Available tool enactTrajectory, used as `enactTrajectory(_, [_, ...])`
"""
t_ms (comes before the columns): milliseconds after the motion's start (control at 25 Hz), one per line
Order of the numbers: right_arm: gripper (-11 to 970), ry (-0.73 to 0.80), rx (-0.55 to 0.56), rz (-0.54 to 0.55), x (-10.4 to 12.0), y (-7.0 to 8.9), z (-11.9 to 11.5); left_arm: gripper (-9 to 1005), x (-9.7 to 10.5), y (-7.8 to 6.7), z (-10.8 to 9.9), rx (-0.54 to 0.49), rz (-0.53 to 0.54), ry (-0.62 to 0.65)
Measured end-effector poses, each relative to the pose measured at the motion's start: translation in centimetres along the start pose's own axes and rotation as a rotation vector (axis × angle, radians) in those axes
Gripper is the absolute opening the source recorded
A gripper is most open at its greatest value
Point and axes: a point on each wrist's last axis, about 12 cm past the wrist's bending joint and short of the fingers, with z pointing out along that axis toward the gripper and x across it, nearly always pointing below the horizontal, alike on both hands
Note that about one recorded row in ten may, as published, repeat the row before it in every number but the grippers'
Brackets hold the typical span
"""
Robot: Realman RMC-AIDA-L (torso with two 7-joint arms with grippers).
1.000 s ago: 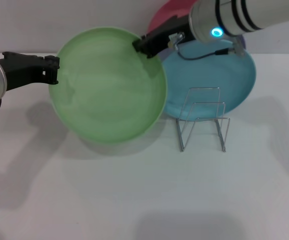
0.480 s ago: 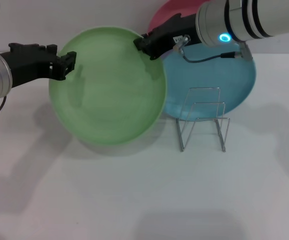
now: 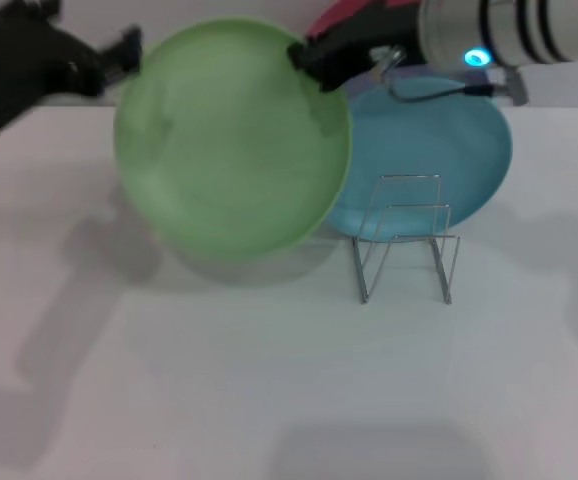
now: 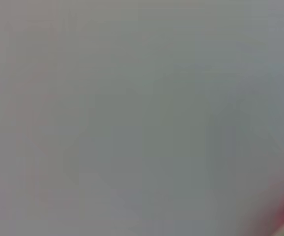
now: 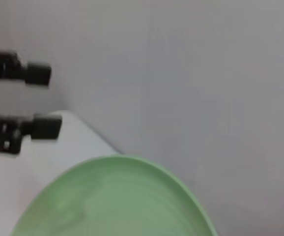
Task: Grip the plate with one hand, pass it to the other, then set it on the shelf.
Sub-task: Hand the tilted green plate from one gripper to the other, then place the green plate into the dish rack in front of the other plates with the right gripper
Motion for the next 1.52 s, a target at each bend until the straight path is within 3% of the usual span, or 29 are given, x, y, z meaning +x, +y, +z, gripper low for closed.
enactTrajectory(80, [34,-0.079,0.025,-0.021,-0.1,-0.3,-1.8,726,1.5,0.5,-0.5,-0.152,0.018,-0.176])
enactTrajectory(160, [34,-0.139,0.034,-0.028,0.2,-0.6,-3.1,769,2.2,0.7,-0.7,-0.191,0.017,-0.212])
enactTrajectory(240, [34,-0.175,0.037,-0.033,0.4,-0.8,-3.9,813,3.9,1.1,-1.0,-0.289,0.016,-0.299])
enactTrajectory(280, [34,-0.268,0.041,-0.037,1.5,-1.2,-5.7,813,6.1,1.4,-1.4,-0.369,0.002,-0.363])
enactTrajectory(360, [34,-0.311,0.044,-0.036,2.2,-1.3,-6.4,813,6.7,1.4,-1.5,-0.382,-0.004,-0.372])
enactTrajectory(440, [34,-0.399,0.053,-0.032,3.7,-1.8,-7.9,813,8.8,1.4,-1.5,-0.401,-0.051,-0.392])
enactTrajectory(480, [34,-0.475,0.071,-0.025,5.8,-2.3,-9.1,813,10.3,1.3,-1.6,-0.403,-0.082,-0.403])
enactTrajectory(520, [34,-0.475,0.071,-0.025,5.8,-2.3,-9.1,813,10.3,1.3,-1.6,-0.403,-0.082,-0.403])
enactTrajectory(560, [33,-0.537,0.091,-0.036,7.8,-2.5,-10.2,813,11.2,1.3,-1.7,-0.405,-0.099,-0.412])
enactTrajectory(640, [33,-0.56,0.102,-0.056,9.0,-2.7,-10.7,813,12.3,1.1,-1.8,-0.402,-0.12,-0.418])
enactTrajectory(680, [33,-0.584,0.12,-0.095,11.1,-2.8,-11.3,813,13.3,0.9,-1.8,-0.389,-0.144,-0.418])
enactTrajectory(760, [33,-0.599,0.128,-0.112,12.0,-2.7,-11.6,813,13.7,0.7,-1.8,-0.381,-0.154,-0.417])
enactTrajectory(800, [33,-0.63,0.149,-0.167,14.1,-2.4,-11.9,813,13.9,0.7,-1.7,-0.375,-0.16,-0.414])
enactTrajectory(960, [33,-0.67,0.191,-0.265,16.4,-2.0,-12.6,813,14.7,0.3,-1.6,-0.353,-0.174,-0.392])
enactTrajectory(1520, [32,-0.72,0.254,-0.485,17.0,-2.0,-12.3,813,15.3,-1.0,-0.9,-0.287,-0.173,-0.364])
